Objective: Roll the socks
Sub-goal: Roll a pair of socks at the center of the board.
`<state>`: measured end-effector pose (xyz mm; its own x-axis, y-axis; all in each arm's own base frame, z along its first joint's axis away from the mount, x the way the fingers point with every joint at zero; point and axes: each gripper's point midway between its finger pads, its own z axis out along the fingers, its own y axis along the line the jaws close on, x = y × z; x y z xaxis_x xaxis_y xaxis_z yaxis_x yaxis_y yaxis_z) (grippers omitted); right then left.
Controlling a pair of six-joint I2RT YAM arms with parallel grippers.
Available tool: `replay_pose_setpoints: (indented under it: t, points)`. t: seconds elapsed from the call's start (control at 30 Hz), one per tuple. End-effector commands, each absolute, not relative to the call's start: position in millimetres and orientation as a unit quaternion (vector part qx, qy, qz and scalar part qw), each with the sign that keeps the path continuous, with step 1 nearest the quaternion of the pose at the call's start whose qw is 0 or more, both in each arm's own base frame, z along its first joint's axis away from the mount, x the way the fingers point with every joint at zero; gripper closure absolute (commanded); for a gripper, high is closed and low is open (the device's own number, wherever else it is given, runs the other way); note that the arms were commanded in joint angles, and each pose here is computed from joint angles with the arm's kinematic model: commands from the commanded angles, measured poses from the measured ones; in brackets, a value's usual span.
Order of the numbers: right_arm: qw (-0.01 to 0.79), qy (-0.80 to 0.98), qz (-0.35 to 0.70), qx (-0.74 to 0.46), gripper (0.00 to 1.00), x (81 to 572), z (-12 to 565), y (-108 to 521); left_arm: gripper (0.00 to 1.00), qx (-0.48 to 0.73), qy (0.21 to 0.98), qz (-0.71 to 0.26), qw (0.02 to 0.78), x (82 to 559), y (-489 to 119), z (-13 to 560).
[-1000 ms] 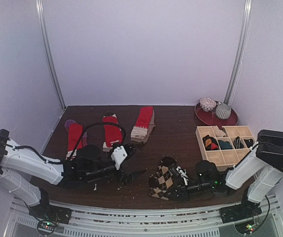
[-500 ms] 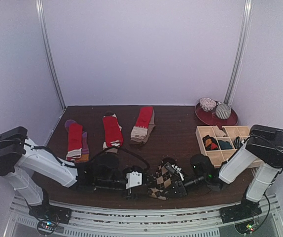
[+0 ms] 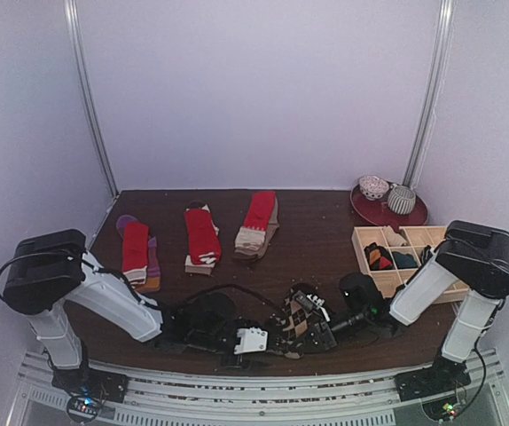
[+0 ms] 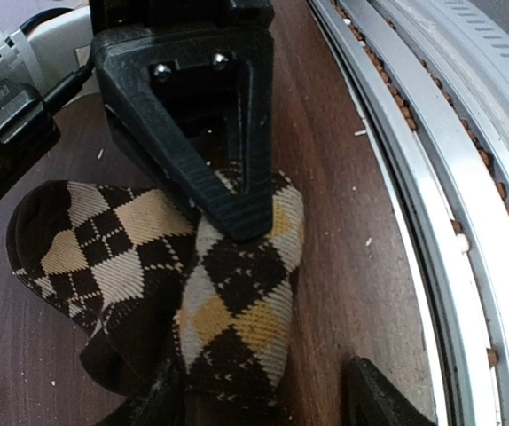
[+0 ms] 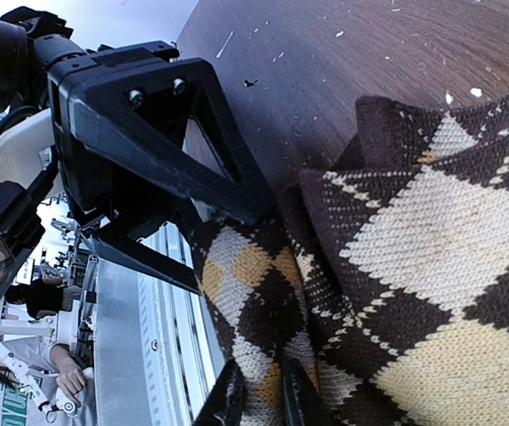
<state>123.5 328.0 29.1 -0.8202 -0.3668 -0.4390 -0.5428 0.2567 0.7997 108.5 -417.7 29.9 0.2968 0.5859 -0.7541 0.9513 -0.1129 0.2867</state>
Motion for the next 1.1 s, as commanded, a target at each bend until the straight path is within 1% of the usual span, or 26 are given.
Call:
replay_pose_setpoints:
  t: [0.0, 0.13, 0.23, 0.3, 0.37, 0.43, 0.57, 0.7, 0.8, 0.83, 0.87, 0.9, 0.93, 0.97, 1.0, 1.07]
  points:
    - [0.018, 0.834, 0.486, -0.259, 0.86, 107.2, -11.6, 304.2, 0.35, 0.682, 0.535, -0.228, 0.442, 123.3, -432.5, 51.6]
    - [0.018, 0.833, 0.489, -0.258, 0.86, 107.3, -10.4, 305.0, 0.34, 0.655, 0.532, -0.226, 0.487, 130.2, -426.5, 73.7]
    - [0.02, 0.832, 0.49, -0.258, 0.86, 107.7, -8.5, 305.2, 0.34, 0.677, 0.524, -0.229, 0.464, 124.4, -431.7, 65.6]
    - [0.02, 0.832, 0.49, -0.259, 0.86, 107.4, -8.6, 305.0, 0.39, 0.689, 0.52, -0.241, 0.444, 118.6, -436.8, 55.2]
    - [0.02, 0.833, 0.49, -0.256, 0.86, 107.4, -8.6, 304.6, 0.46, 0.696, 0.519, -0.253, 0.427, 113.0, -439.2, 47.0]
    - [0.02, 0.833, 0.492, -0.253, 0.86, 107.2, -7.9, 304.3, 0.5, 0.7, 0.517, -0.257, 0.421, 109.6, -440.6, 44.7]
    - [0.018, 0.833, 0.492, -0.251, 0.86, 106.8, -9.1, 304.5, 0.55, 0.701, 0.516, -0.258, 0.419, 109.6, -442.9, 44.5]
    - [0.016, 0.831, 0.498, -0.247, 0.86, 107.4, -8.1, 306.8, 0.56, 0.705, 0.527, -0.248, 0.404, 112.2, -444.6, 29.0]
    - [0.014, 0.831, 0.498, -0.247, 0.86, 106.8, -8.9, 306.6, 0.6, 0.701, 0.532, -0.253, 0.403, 111.8, -444.7, 26.2]
    - [0.012, 0.832, 0.498, -0.246, 0.86, 106.7, -9.7, 306.6, 0.63, 0.7, 0.531, -0.256, 0.404, 111.2, -445.7, 27.9]
    - [0.011, 0.832, 0.498, -0.244, 0.86, 106.6, -10.4, 306.2, 0.69, 0.699, 0.531, -0.259, 0.403, 110.9, -446.6, 28.8]
    - [0.009, 0.833, 0.497, -0.244, 0.86, 106.1, -11.5, 306.2, 0.76, 0.699, 0.531, -0.261, 0.402, 110.4, -447.6, 28.9]
    - [0.009, 0.833, 0.497, -0.244, 0.86, 106.2, -11.8, 306.1, 0.88, 0.699, 0.533, -0.261, 0.399, 110.5, -448.5, 27.7]
    - [0.009, 0.833, 0.497, -0.244, 0.85, 106.6, -11.8, 306.7, 0.98, 0.7, 0.534, -0.261, 0.396, 110.4, -449.6, 26.6]
    - [0.008, 0.833, 0.497, -0.244, 0.85, 106.4, -12.0, 306.5, 1.0, 0.7, 0.536, -0.263, 0.391, 110.1, -450.8, 26.0]
    - [0.009, 0.833, 0.496, -0.244, 0.85, 107.3, -12.3, 306.8, 1.0, 0.698, 0.541, -0.273, 0.381, 106.8, -450.7, 24.8]
